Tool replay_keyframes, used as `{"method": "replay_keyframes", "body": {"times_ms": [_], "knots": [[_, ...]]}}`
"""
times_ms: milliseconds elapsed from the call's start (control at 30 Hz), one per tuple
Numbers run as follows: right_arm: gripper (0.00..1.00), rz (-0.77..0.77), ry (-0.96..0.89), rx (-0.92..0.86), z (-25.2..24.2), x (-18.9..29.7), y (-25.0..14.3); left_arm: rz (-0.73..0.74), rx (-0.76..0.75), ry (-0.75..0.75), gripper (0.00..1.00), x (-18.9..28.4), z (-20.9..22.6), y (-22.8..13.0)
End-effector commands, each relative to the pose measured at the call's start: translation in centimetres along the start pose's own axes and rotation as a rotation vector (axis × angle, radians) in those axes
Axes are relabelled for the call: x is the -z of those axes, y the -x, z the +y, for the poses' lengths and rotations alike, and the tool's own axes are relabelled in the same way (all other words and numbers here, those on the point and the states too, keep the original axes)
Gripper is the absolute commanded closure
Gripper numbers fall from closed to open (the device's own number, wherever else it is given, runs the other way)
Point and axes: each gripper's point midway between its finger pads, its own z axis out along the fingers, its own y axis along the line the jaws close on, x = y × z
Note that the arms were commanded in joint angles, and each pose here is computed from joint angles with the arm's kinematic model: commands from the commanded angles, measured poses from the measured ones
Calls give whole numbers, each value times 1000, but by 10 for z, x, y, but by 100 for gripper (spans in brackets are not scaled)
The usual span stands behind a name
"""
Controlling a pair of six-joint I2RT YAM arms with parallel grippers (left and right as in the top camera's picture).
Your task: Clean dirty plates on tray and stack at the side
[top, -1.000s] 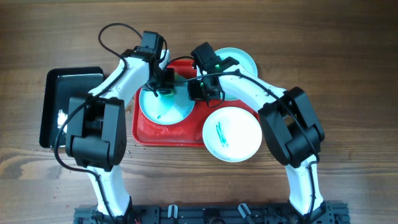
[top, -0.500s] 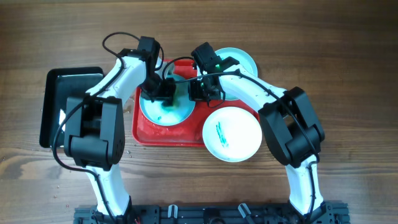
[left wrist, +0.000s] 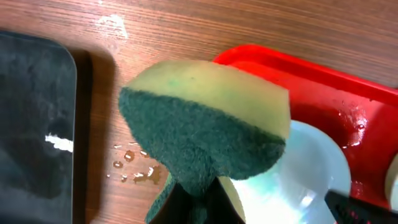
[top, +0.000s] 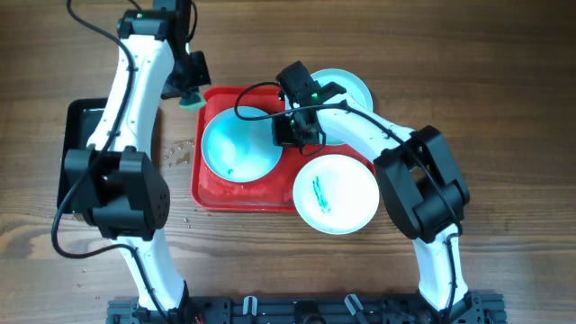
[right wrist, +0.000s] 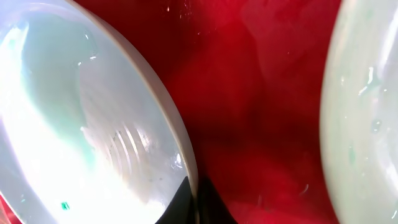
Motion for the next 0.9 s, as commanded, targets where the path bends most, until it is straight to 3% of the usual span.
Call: {"method": "replay_keyframes", "body": {"times_ms": [0, 167, 367, 467, 767, 867], "knots": [[96, -52, -1, 54, 9, 16, 12, 12, 60, -94, 96, 15, 4, 3], [96, -240, -182, 169, 17, 63, 26, 28, 158, -166, 96, 14, 31, 11], [96, -665, -708, 373, 42, 141, 30, 9, 178, -167, 96, 14, 40, 18], [96, -779, -908, 509, 63, 166, 19, 8, 178, -167, 96, 14, 40, 18], [96, -1061, -1208, 467, 84, 232, 15, 9, 178, -167, 96, 14, 40, 18], [95, -1077, -1202, 472, 92, 233, 14, 9, 178, -167, 96, 14, 40, 18]]}}
